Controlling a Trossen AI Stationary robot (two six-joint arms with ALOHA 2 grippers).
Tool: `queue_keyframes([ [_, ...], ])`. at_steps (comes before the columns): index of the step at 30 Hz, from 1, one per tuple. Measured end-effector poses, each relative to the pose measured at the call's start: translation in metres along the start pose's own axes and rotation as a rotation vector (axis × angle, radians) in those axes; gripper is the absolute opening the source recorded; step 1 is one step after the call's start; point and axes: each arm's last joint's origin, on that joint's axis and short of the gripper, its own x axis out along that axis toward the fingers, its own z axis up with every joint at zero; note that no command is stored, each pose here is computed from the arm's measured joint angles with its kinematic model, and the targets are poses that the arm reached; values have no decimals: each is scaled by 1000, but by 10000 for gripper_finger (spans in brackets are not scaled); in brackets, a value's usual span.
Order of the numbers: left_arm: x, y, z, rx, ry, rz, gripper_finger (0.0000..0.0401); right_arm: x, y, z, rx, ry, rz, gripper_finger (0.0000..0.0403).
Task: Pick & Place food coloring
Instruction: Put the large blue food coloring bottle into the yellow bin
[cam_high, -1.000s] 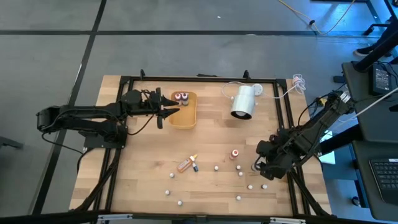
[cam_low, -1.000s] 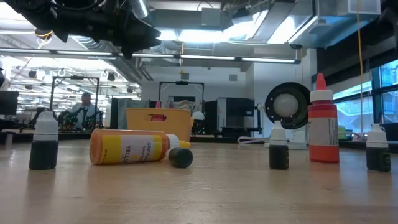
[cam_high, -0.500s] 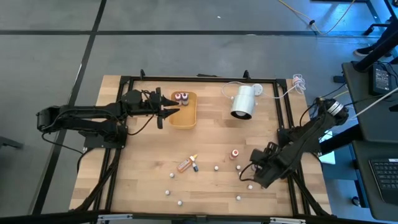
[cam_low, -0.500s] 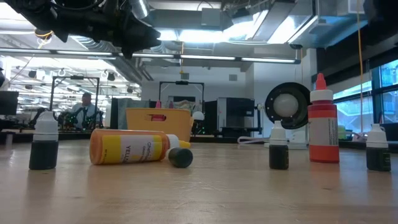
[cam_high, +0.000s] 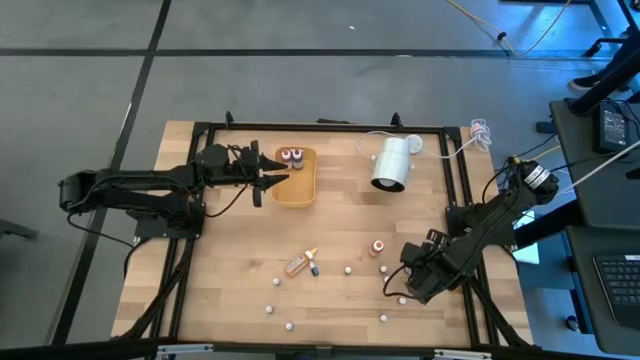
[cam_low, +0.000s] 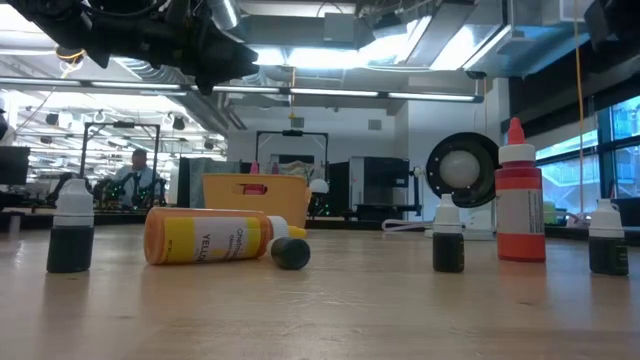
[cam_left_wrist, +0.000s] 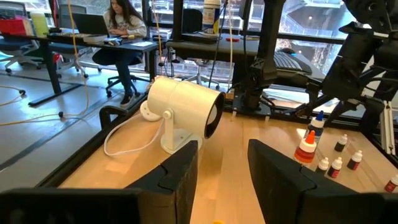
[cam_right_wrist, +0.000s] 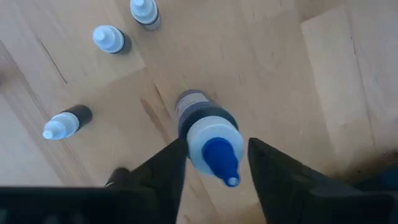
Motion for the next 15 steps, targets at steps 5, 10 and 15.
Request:
queue_keyframes([
  [5, 0, 0, 0, 0, 0, 0, 137, 0, 0, 0, -16, -1, 3, 124],
  [10, 0, 0, 0, 0, 0, 0, 134, 0, 2, 1, -28, -9, 18, 118],
  [15, 0, 0, 0, 0, 0, 0, 138, 0, 3, 1, -29, -14, 30, 125],
])
